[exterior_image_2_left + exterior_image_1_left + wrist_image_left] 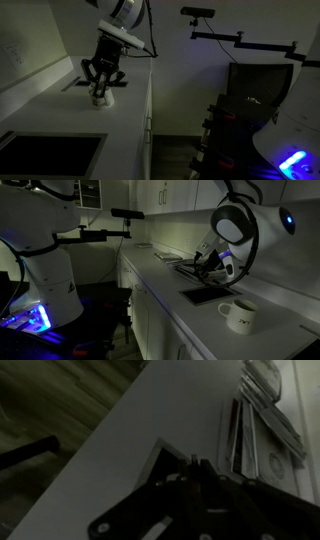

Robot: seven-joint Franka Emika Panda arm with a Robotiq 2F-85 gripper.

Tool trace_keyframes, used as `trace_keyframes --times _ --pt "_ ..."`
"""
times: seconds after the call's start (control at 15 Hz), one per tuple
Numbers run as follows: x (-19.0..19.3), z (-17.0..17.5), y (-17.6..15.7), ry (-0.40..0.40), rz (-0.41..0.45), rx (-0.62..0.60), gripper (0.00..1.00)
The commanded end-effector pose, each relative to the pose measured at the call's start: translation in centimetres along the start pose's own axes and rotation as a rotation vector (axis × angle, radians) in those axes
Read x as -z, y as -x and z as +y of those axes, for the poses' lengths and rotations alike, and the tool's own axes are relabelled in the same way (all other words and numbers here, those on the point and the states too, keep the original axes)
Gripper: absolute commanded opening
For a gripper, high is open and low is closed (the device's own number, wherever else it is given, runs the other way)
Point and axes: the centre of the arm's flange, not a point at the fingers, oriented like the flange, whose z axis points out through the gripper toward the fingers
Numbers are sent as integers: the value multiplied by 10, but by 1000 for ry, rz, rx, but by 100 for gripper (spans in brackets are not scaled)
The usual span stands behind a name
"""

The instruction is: Put the pen in the cup

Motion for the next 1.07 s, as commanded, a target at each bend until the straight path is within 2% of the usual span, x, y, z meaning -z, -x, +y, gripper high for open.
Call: trace_keyframes --times 0.0,0.4,0.67,0.87,1.0 --pt "17 -7 -4 -92 67 -129 5" --pt "40 5 -31 -175 124 -355 5" --pt "48 24 -61 -263 77 -450 5" --pt "51 33 -82 -344 34 -472 5" --pt "52 36 -92 -369 17 -492 5"
